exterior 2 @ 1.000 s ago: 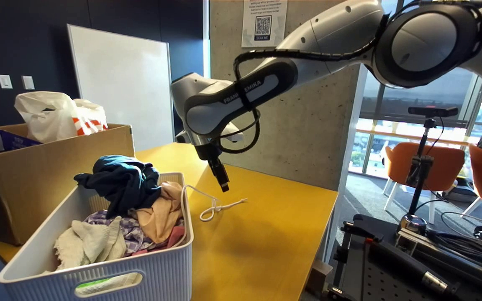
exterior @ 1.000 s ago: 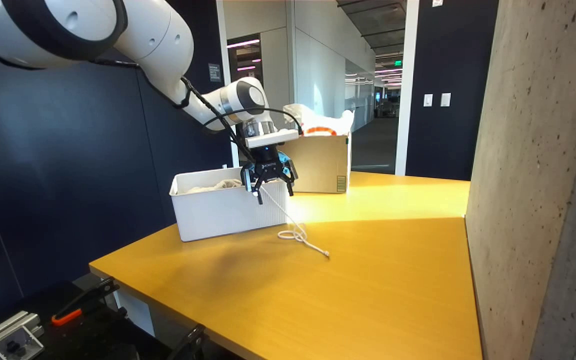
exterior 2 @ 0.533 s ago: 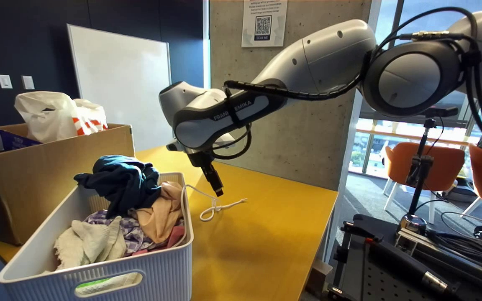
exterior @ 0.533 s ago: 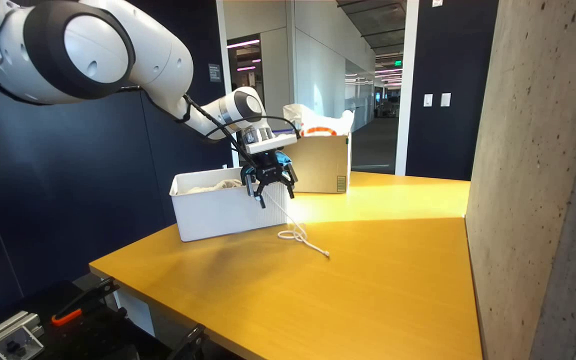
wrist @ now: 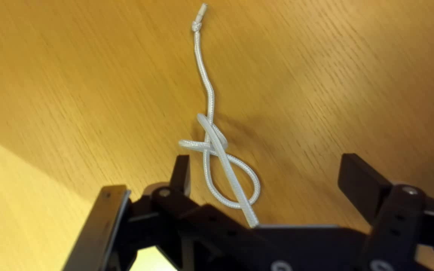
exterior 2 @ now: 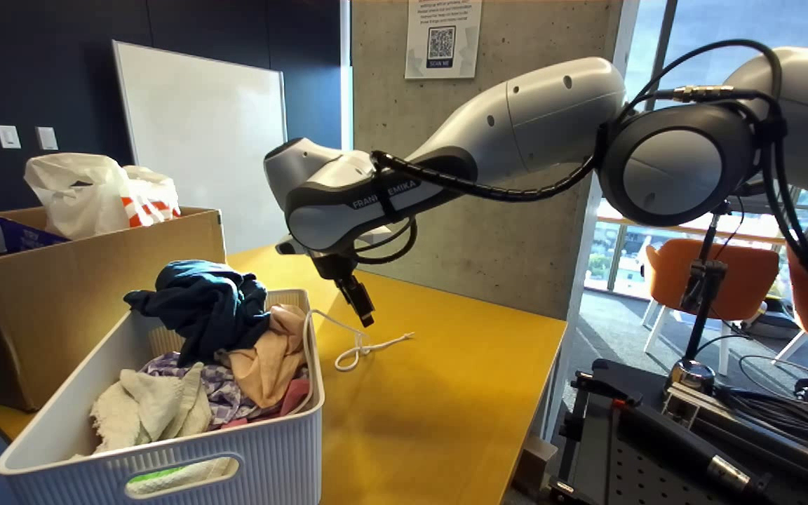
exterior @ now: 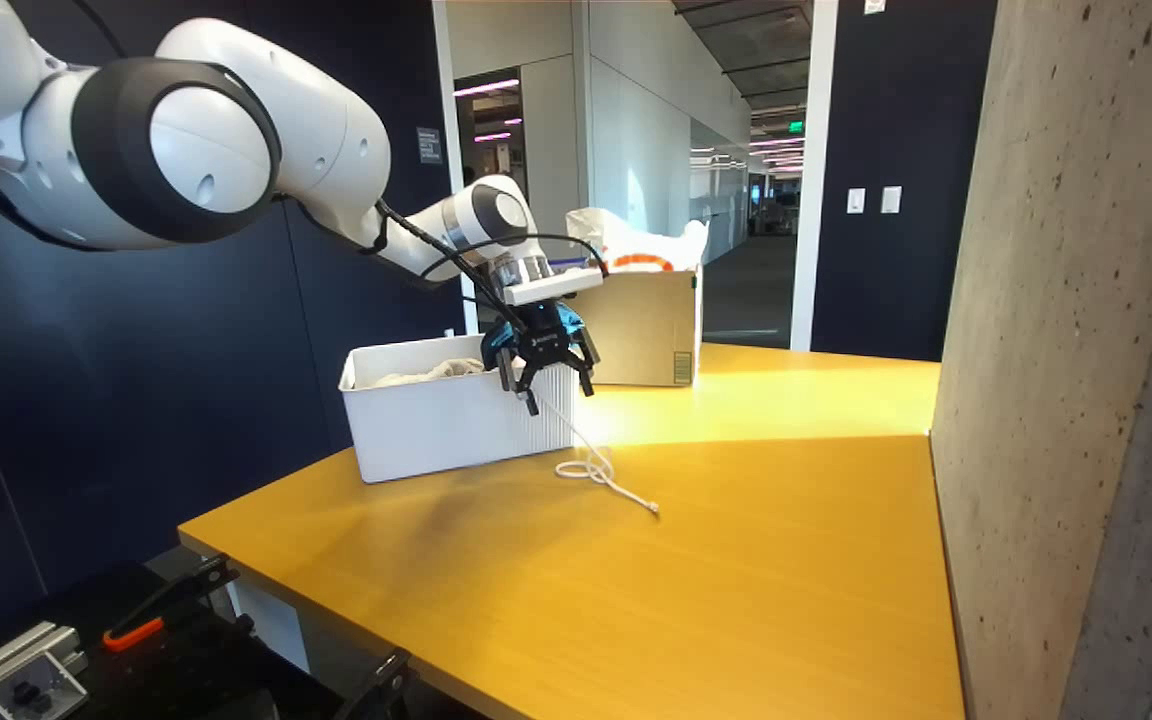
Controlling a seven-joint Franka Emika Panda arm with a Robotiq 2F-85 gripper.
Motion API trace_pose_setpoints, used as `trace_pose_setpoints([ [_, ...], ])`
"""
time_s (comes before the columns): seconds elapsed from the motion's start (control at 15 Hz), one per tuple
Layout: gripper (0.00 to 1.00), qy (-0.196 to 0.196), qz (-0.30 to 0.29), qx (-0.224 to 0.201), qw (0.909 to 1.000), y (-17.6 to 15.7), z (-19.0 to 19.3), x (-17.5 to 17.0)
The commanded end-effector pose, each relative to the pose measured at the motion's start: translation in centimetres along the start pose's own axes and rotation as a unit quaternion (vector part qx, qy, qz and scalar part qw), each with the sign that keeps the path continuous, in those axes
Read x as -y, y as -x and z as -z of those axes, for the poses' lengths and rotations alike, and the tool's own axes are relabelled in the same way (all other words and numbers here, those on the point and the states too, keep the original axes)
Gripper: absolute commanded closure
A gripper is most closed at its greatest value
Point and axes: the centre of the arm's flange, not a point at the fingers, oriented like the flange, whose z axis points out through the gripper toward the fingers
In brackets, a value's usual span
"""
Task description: Remove the white rope from the white basket and put it on the table
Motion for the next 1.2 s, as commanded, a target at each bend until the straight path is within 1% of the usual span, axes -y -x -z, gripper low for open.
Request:
trace_pose_setpoints([
  [0.0,0.0,-0.001,0.0,-0.001,1.0,0.1,0.3,-0.1],
  [0.33,0.0,-0.004,0.0,-0.001,1.0,0.3,0.7,-0.1],
  [0.47,0.0,0.052,0.011,-0.026,0.9983,0.3,0.9,0.0],
  [0.53,0.0,0.07,0.015,-0.042,0.9965,0.3,1.0,0.0],
  [0.67,0.0,0.119,0.025,-0.08,0.9893,0.1,0.8,0.0],
  [0.73,0.0,0.123,0.029,-0.105,0.9864,-0.2,0.7,0.4],
  [0.87,0.0,0.127,0.04,-0.131,0.9824,-1.5,-0.2,1.1],
  [0.93,0.0,0.12,0.04,-0.134,0.9828,-1.6,-0.8,2.1],
  [1.0,0.0,0.123,0.039,-0.127,0.9835,-1.3,-1.4,3.4],
  [1.07,0.0,0.13,0.034,-0.116,0.9842,-0.8,-1.8,4.3],
  [1.13,0.0,0.15,0.021,-0.11,0.9822,-0.1,-2.1,4.7],
])
